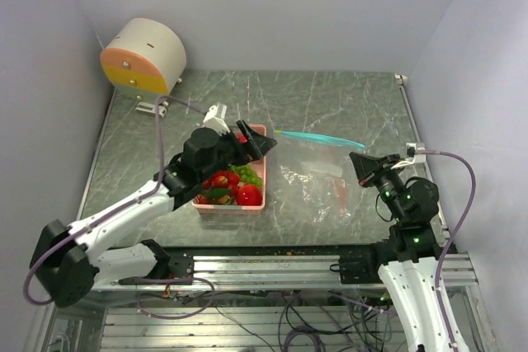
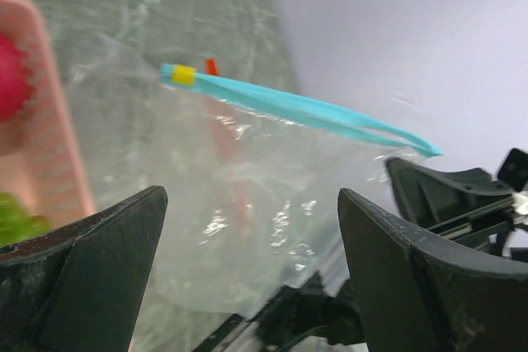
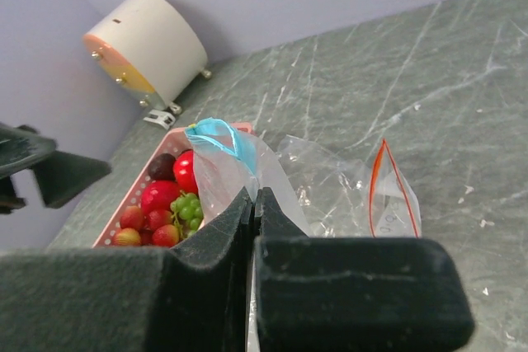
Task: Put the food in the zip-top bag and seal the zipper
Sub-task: Pick up the zipper food storage bag at the center of the board.
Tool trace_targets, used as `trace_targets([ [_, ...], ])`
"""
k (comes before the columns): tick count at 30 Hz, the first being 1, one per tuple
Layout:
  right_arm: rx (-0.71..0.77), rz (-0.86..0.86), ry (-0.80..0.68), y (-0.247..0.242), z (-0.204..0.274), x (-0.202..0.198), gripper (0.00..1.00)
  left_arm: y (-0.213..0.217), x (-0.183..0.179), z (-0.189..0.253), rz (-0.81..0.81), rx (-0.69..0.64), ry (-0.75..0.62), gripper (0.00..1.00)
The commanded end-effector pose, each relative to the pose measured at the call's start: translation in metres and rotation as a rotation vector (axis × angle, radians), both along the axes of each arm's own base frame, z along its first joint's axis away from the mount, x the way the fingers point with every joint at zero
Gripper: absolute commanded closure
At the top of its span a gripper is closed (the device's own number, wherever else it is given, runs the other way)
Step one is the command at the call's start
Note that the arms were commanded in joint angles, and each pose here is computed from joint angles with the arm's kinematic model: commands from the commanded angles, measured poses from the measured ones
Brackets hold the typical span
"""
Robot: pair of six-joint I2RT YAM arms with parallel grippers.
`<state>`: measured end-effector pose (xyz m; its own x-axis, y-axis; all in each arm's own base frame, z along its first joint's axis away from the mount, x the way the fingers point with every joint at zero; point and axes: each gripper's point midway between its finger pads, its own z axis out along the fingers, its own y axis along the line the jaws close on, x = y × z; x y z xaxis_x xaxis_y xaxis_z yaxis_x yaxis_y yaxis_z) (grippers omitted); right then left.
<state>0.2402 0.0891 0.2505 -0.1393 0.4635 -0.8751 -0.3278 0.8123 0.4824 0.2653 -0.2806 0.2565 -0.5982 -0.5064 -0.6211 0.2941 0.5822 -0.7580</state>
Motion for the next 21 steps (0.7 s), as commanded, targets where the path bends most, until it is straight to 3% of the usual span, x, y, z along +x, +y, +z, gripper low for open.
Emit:
trace_targets([
  [1,-0.02,0.063,-0.118,0.009,0.031,-0.008,1.0,-0.046,-0.005,0.038,-0.171,-0.293,0.029,0.04],
  [8,-0.039,0.072,-0.137,0.01,0.036,-0.012,1.0,-0.082,-0.001,0.044,-0.283,-0.454,0.122,0.04],
  [21,-0.049,0.112,-0.161,0.015,0.035,-0.018,1.0,-0.108,0.004,0.031,-0.282,-0.455,0.199,0.04],
])
